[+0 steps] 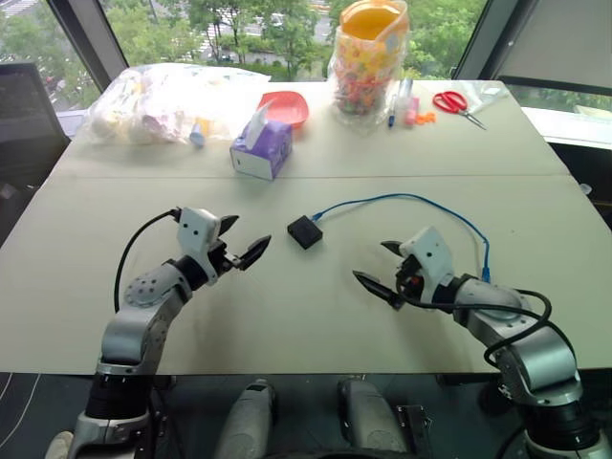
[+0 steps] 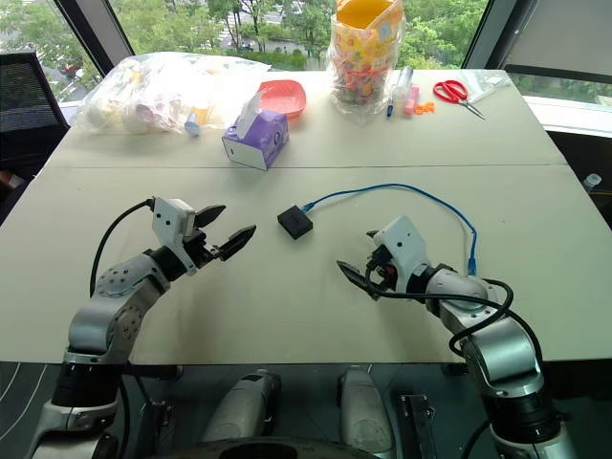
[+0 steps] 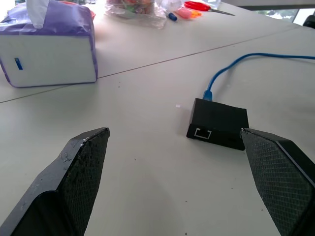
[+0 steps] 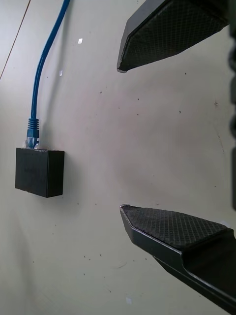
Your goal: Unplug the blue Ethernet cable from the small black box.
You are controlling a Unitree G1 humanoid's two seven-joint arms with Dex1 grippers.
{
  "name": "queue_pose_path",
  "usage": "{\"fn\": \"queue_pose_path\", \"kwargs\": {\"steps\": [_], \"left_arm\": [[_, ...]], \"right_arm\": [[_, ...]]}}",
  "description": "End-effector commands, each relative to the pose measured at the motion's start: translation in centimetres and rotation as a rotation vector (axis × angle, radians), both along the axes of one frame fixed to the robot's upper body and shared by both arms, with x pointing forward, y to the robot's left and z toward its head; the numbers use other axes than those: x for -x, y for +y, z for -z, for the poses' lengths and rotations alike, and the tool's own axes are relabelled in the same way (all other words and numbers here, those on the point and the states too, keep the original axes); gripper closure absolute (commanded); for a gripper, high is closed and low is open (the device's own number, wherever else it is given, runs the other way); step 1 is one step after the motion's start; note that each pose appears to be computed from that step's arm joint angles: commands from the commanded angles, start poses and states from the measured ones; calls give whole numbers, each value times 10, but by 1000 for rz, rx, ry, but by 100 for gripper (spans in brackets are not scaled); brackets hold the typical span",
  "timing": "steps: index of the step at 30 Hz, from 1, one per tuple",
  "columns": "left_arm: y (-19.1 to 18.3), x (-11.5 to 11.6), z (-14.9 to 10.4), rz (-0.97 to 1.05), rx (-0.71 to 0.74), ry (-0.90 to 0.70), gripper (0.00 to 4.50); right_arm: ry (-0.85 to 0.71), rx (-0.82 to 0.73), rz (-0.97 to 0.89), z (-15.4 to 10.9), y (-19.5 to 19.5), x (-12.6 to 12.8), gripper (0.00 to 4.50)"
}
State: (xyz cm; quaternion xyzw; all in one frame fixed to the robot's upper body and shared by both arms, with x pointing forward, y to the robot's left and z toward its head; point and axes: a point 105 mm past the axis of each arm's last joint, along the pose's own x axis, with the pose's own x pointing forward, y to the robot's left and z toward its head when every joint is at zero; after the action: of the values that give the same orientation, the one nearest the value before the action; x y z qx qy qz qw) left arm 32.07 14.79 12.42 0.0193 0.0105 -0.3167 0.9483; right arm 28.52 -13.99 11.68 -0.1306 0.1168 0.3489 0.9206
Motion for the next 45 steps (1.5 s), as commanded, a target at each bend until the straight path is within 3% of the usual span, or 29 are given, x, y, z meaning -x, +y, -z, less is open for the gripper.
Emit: {"fn": "queue_pose_path", "kwargs": {"steps": [1, 31, 38, 45], "left_arm": [[0, 2, -9, 3, -11, -45, 3], [4, 0, -11, 50, 3, -12, 3], [9, -3, -11, 148, -36, 44, 3], [13, -11, -21, 155, -51, 18, 3]], "right_arm": [[-37, -4, -10, -11, -1, -2, 0], [-73, 96, -132, -30, 1, -24, 0], [-49, 257, -347, -44, 23, -46, 0], [-82, 497, -500, -57, 43, -94, 0]]}}
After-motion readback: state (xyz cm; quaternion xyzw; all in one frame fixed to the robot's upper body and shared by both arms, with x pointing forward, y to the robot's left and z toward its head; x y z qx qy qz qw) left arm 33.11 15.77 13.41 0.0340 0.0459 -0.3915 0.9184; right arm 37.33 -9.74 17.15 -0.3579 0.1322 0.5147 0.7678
